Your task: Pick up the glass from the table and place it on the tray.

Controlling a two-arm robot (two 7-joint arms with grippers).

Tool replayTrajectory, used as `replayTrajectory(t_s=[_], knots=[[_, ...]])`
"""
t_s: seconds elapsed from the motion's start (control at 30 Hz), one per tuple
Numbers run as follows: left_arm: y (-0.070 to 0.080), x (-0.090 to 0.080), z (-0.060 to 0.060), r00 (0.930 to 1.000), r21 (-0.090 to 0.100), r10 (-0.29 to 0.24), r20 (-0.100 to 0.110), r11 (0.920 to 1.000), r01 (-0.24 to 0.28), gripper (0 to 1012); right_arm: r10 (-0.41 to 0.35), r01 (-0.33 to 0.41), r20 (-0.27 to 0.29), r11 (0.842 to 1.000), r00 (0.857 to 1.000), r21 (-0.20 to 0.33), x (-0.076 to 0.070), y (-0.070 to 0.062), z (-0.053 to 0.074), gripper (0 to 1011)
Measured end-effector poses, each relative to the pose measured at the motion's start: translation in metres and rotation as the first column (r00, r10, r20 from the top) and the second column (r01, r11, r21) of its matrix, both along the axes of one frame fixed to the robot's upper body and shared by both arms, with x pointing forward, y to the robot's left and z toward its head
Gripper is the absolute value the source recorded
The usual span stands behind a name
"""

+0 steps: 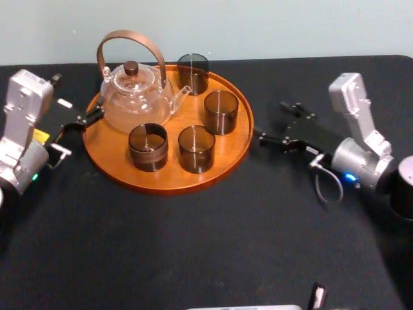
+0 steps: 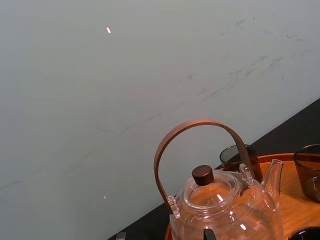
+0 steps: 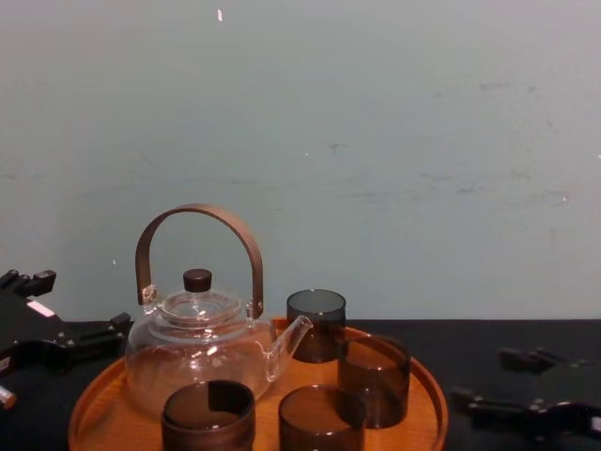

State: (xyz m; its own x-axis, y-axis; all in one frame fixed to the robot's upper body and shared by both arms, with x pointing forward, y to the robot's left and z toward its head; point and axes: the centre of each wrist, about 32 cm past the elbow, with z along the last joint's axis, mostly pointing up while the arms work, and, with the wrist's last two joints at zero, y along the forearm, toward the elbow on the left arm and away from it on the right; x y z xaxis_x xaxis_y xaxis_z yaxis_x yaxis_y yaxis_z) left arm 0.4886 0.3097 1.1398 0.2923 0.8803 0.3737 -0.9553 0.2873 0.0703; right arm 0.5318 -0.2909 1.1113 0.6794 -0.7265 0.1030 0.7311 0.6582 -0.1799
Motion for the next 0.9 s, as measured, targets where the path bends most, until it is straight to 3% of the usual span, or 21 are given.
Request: replayTrajectory(t_s=[0.23,0.53,0.67,0.9], knots=[[0.0,0.0,0.0,1.0,0.0,0.0,0.0,1.0,0.0,1001,-0.12,0.121,0.044,0.993,0.992,-0.012,-0.015,-0.023,0.002,1002],[0.0,0.0,0.0,1.0,0.0,0.0,0.0,1.0,0.0,1001,-0.239,0.239,0.084,0.971,0.967,0.009,-0.016,-0.044,0.008,1002],[0.0,0.0,0.0,1.0,0.0,0.0,0.0,1.0,0.0,1001,-0.27,0.27,0.094,0.963,0.958,0.014,-0.014,-0.048,0.01,1002],[0.0,0.0,0.0,1.0,0.0,0.0,0.0,1.0,0.0,1001,-0.266,0.266,0.092,0.964,0.959,0.012,-0.014,-0.048,0.01,1002]])
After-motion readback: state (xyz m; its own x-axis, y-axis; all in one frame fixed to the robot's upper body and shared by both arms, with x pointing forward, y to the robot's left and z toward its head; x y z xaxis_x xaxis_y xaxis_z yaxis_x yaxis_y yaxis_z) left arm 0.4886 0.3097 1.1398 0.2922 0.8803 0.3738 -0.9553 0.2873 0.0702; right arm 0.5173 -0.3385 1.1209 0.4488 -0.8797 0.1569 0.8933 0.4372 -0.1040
